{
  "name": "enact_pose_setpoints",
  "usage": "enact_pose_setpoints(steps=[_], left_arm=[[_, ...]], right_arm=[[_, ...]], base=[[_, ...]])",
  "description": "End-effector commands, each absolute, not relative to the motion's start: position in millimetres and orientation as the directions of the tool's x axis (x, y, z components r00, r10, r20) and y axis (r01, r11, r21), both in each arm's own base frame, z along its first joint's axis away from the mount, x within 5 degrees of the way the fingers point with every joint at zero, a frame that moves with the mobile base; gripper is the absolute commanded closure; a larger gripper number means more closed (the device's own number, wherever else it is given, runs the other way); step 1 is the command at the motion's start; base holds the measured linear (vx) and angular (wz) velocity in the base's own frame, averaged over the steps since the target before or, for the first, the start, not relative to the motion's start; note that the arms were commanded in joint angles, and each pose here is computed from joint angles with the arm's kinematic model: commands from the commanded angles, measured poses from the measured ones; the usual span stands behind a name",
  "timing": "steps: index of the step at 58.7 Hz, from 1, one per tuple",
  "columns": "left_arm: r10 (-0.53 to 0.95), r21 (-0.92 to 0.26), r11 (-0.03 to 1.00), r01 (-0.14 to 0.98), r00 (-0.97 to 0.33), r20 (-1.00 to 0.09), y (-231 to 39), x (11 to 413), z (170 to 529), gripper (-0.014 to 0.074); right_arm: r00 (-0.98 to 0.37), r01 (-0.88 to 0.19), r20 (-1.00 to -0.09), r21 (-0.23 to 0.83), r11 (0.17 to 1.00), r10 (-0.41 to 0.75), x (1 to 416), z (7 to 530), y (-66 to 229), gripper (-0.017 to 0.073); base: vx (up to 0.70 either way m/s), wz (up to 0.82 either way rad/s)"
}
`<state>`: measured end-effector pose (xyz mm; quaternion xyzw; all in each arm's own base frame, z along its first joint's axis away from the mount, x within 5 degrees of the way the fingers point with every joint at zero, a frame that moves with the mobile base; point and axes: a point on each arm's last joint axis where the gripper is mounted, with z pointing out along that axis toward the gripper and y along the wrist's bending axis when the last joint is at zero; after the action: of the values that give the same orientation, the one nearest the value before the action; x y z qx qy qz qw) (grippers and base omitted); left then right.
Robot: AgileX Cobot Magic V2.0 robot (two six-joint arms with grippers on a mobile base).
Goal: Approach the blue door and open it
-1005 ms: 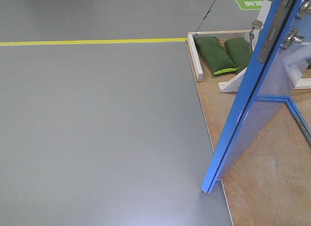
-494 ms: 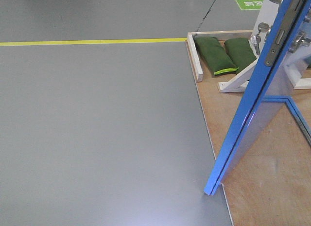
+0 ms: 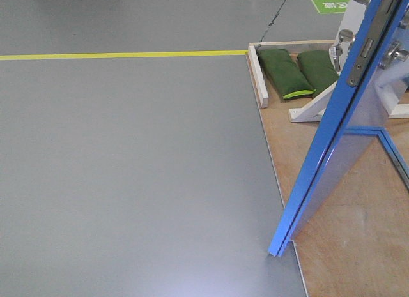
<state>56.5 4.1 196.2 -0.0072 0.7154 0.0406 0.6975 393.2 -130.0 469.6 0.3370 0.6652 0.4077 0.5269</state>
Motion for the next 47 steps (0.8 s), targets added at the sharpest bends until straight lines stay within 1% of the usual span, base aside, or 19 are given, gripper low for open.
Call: enact_pose_setpoints(steps=[1,47], left_arm=[[0.046,0.040,0.997,-0.067,0.091,-0.995,3.5,54.2,211.4,0.0521],[0.046,0.040,0.997,-0.067,0.091,-0.995,3.5,54.2,211.4,0.0521]], right_arm=[[-0.182,-0.079,-0.439,0.898,0.432,0.880,377.8,499.9,-117.5,0.0561],[-0.181,-0.079,-0.439,0.898,0.432,0.880,377.8,500.0,-117.6,0.0561]], base=[[0.01,0.04],[0.03,0.06]])
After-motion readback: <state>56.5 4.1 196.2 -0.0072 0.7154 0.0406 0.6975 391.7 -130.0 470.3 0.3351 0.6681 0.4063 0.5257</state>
